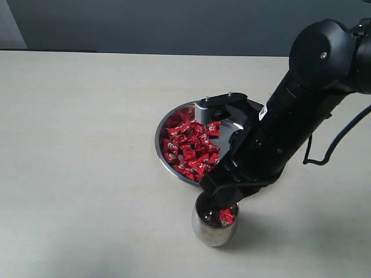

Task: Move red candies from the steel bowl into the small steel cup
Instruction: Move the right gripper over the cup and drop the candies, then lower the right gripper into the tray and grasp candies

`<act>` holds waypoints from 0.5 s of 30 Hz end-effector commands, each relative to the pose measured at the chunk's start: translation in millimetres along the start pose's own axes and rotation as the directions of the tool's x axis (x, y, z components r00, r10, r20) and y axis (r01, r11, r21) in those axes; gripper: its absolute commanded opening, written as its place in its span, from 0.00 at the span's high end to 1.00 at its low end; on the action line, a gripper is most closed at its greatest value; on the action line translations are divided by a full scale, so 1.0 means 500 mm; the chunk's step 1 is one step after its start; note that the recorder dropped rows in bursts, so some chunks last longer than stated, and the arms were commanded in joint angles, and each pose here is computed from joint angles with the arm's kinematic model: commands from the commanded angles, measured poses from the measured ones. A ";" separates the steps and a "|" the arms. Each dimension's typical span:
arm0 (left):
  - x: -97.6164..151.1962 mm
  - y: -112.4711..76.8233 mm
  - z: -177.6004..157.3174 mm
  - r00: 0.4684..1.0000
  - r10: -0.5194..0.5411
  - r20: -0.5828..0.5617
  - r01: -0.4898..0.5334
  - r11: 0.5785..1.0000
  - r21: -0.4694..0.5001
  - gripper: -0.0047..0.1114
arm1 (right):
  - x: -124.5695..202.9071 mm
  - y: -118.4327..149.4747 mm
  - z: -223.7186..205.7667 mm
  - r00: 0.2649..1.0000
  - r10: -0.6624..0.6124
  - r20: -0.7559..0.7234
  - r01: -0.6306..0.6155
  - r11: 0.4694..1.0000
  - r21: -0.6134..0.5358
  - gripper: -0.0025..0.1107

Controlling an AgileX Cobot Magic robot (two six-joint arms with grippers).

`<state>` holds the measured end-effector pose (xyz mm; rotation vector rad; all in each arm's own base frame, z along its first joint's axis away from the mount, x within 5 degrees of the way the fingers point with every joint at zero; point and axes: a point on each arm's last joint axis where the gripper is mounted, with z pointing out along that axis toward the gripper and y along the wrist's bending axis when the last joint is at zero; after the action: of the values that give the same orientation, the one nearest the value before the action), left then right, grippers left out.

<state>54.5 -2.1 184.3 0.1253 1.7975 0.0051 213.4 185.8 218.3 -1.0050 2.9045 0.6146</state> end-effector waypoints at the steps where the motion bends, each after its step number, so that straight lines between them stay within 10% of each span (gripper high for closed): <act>1: -0.002 -0.001 -0.001 1.000 -0.005 0.013 0.005 1.000 0.006 0.96 | 0.002 0.001 0.002 1.000 -0.014 -0.002 0.014 1.000 -0.003 0.71; 9: -0.002 -0.001 -0.001 1.000 -0.005 0.013 0.005 1.000 0.006 0.96 | -0.121 -0.054 -0.034 0.923 -0.081 0.375 -0.018 0.967 0.253 0.72; 15: -0.002 -0.001 -0.001 1.000 -0.003 0.013 0.003 1.000 0.005 0.96 | -0.211 -0.168 0.021 0.945 0.045 0.323 -0.139 0.952 0.274 0.67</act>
<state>54.5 -2.1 184.3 0.1253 1.7975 0.0051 330.0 194.5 202.9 -0.6891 2.6348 0.3155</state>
